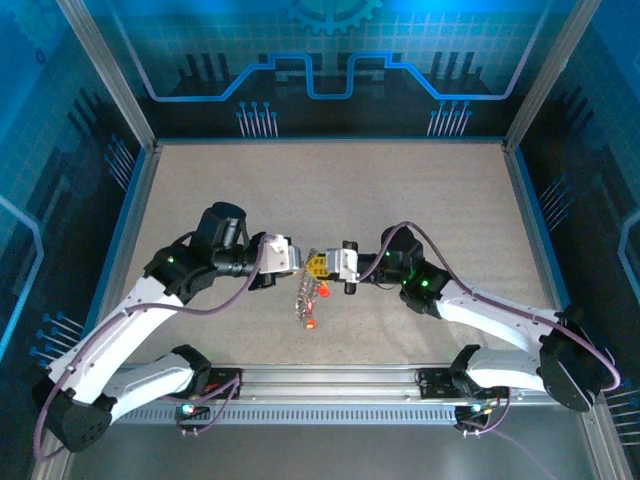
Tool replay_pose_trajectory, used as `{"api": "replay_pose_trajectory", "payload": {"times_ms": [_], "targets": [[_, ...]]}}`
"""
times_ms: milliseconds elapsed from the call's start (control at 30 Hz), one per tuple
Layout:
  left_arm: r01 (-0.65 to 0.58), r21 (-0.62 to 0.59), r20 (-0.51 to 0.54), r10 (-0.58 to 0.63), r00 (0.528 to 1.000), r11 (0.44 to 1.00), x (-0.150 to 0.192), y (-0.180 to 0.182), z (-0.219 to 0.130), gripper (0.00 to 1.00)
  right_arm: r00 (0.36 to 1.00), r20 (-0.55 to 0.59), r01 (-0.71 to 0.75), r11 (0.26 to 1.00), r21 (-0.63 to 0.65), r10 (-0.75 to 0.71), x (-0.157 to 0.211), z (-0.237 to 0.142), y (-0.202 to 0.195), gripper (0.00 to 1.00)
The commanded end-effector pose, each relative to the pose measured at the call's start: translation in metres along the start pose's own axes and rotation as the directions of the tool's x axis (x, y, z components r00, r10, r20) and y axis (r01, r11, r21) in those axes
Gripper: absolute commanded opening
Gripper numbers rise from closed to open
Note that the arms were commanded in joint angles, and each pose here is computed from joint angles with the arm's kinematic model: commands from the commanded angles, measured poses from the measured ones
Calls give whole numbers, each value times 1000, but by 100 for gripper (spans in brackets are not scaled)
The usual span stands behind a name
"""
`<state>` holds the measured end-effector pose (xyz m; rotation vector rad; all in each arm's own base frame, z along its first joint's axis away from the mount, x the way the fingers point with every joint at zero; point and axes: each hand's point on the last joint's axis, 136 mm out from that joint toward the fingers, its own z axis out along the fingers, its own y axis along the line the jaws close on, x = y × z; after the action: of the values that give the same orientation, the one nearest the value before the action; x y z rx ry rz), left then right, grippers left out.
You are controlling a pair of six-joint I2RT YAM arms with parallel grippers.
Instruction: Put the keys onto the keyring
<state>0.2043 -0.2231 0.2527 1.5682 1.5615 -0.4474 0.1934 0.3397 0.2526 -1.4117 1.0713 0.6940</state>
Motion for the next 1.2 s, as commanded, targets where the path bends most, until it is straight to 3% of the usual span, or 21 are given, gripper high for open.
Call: {"api": "replay_pose_trajectory", "payload": {"times_ms": [0,333,467,600,733,900,933,967,1167], "targets": [[-119,-7,-72,118,990,993,0,5,-6,0,993,-104,52,999,16,-50,14,7,-1,0],[-350,-15,-209,339,917,937,-1,21,9,0,984,-178,-24,999,34,30,41,21,-8,1],[-435,-27,-217,419,882,900,-4,27,13,0,987,-119,-99,992,83,108,43,13,-18,19],[-554,-43,-275,523,806,831,-3,42,13,0,990,-49,-129,986,105,135,43,-2,-22,32],[-630,-96,-302,581,756,770,-12,60,16,0,991,-26,-123,983,139,128,42,-16,-27,37],[-711,-55,-378,644,665,702,-8,76,31,0,993,21,-118,969,215,116,39,-36,-37,39],[-722,-40,-391,655,647,690,-7,78,34,0,993,24,-115,965,236,113,37,-41,-40,42],[-733,-27,-405,663,630,680,-5,81,37,0,993,24,-114,959,259,112,37,-46,-42,98],[-808,21,-512,701,498,589,-6,99,51,0,987,-2,-142,880,454,160,55,-82,-65,100]]}}
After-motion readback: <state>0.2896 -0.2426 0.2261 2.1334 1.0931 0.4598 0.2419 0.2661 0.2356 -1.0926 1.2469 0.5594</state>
